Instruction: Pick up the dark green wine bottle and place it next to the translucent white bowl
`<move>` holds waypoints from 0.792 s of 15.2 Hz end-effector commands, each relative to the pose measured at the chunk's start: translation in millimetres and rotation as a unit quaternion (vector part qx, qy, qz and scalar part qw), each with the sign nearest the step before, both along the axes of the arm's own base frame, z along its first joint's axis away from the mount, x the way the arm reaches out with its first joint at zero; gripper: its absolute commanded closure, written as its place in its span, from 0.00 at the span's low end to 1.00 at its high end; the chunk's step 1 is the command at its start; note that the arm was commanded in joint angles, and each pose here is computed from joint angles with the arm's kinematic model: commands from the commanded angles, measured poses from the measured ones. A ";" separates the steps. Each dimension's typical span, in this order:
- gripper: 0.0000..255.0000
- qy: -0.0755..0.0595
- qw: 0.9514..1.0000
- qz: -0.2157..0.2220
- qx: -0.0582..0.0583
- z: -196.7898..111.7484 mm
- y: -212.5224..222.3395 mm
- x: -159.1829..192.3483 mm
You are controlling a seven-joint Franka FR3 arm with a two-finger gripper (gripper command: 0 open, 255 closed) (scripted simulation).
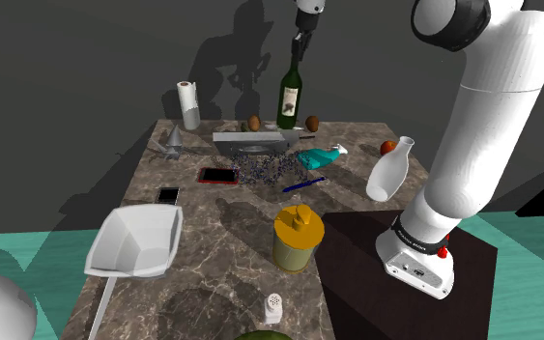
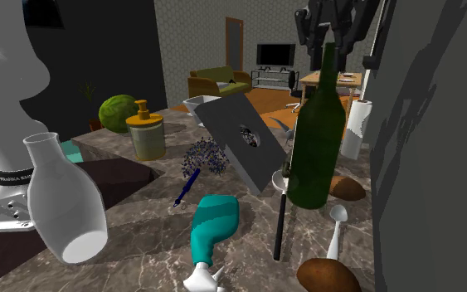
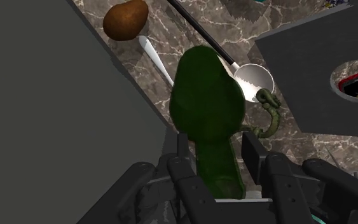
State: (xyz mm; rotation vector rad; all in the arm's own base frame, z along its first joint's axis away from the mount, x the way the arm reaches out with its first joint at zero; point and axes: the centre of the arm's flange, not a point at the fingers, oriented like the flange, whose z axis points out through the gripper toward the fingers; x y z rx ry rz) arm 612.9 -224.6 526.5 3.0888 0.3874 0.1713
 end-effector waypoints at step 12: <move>1.00 0.000 1.000 0.000 0.000 68.3 -0.1 0.4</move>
